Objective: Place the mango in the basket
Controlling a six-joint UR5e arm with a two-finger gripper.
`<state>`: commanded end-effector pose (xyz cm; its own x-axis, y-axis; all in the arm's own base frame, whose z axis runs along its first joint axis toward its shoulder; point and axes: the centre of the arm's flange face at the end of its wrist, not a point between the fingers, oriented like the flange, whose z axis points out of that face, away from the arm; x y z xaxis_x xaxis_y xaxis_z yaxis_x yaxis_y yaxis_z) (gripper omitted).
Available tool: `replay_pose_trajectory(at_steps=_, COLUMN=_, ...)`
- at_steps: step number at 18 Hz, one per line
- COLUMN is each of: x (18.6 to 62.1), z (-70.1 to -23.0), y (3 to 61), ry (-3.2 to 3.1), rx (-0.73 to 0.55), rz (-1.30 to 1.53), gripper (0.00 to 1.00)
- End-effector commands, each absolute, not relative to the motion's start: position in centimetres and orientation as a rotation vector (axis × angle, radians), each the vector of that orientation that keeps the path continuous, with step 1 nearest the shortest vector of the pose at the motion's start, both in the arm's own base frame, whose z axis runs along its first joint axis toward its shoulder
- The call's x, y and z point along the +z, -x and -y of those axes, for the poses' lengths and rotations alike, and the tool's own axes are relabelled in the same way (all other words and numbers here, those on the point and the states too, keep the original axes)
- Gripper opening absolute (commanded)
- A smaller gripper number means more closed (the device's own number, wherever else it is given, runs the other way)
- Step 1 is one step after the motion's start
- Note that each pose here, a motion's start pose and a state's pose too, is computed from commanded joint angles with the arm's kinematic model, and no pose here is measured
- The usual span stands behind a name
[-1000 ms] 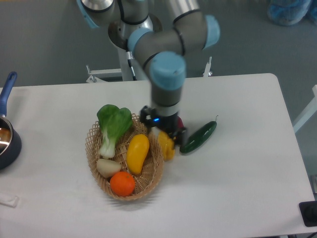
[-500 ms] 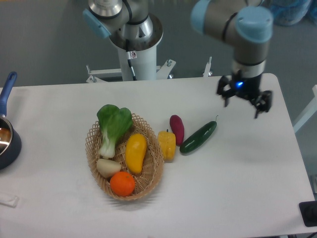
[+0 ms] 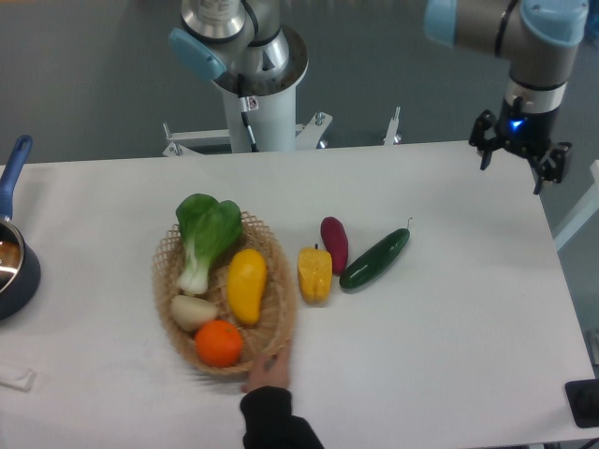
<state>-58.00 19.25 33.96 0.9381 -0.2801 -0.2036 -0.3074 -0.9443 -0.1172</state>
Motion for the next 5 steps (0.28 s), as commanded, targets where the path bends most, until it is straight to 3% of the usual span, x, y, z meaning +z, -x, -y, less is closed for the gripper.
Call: replay_pose_trajectory(at_steps=5, x=33.96, z=-19.03, y=57.99, ry=2.952, rx=0.275, rz=-0.436, gripper=1.00)
